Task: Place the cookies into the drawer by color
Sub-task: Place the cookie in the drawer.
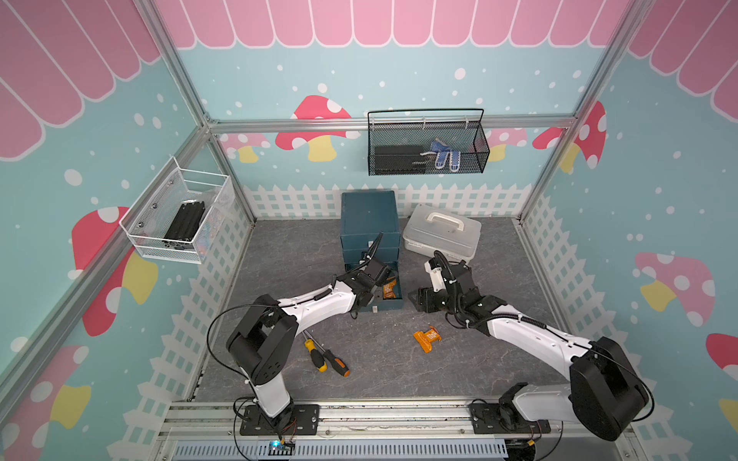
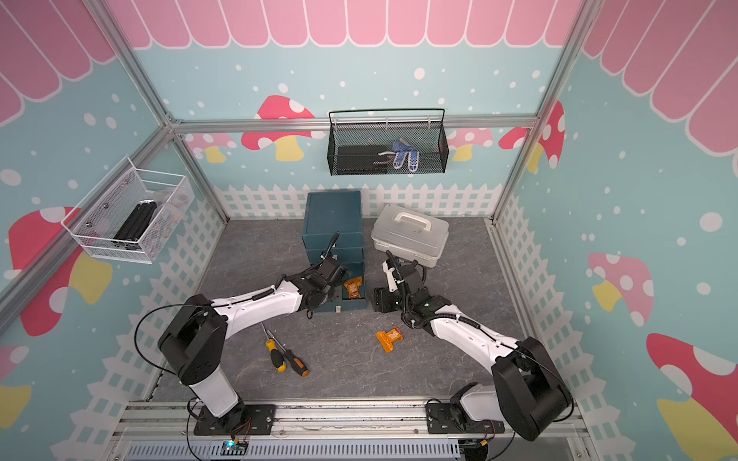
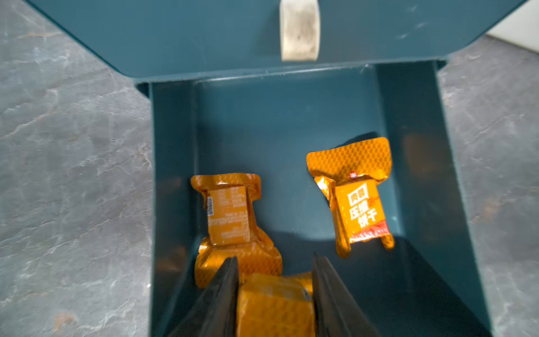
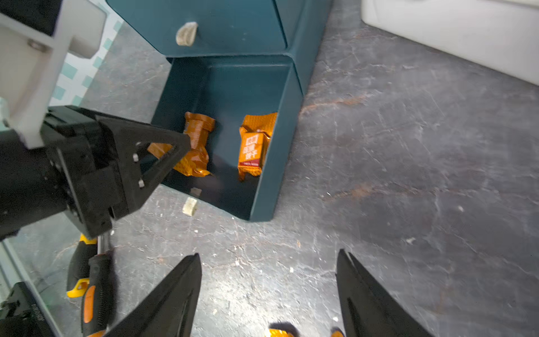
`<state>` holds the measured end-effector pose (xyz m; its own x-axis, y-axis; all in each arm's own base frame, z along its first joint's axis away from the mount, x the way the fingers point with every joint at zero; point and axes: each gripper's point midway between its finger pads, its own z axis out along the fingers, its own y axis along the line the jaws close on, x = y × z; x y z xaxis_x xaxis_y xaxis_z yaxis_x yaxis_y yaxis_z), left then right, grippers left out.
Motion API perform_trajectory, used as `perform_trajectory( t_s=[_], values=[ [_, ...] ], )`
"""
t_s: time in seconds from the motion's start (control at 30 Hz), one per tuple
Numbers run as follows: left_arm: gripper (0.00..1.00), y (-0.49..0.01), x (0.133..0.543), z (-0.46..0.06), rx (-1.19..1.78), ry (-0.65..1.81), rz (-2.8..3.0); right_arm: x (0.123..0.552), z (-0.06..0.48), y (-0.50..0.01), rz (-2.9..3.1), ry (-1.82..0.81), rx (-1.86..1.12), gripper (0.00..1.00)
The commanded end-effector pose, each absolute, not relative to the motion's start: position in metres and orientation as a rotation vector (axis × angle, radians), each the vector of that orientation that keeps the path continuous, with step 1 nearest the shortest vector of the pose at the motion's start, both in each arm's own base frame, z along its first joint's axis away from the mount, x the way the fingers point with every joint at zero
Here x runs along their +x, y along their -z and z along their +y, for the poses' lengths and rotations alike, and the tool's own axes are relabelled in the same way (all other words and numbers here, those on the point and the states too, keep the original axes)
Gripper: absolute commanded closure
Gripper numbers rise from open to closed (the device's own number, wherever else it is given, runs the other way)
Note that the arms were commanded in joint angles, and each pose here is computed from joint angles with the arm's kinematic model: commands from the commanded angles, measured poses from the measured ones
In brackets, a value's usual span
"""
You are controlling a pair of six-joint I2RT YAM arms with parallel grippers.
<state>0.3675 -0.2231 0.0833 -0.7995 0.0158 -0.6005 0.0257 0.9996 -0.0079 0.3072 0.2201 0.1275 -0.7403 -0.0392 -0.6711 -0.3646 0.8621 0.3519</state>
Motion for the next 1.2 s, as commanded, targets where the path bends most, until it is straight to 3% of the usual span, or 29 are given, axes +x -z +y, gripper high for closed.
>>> perform_trajectory(
  t_s=[0.0, 0.77, 1.17],
  values=[
    [0.58, -0.086, 0.384, -0.222, -0.015, 0.017, 2.461, 0.302, 0.210, -0.119, 2.376, -0.557, -0.294, 0.24],
    [0.54, -0.038, 0.413, -0.210, -0.039, -0.069, 2.415, 0.243, 0.161, -0.057, 2.517, -0.469, -0.174, 0.23],
    [0.29, -0.052, 0.410, -0.214, -0.049, 0.021, 2.382, 0.229, 0.166, -0.042, 2.558, -0.499, -0.229, 0.19]
  ],
)
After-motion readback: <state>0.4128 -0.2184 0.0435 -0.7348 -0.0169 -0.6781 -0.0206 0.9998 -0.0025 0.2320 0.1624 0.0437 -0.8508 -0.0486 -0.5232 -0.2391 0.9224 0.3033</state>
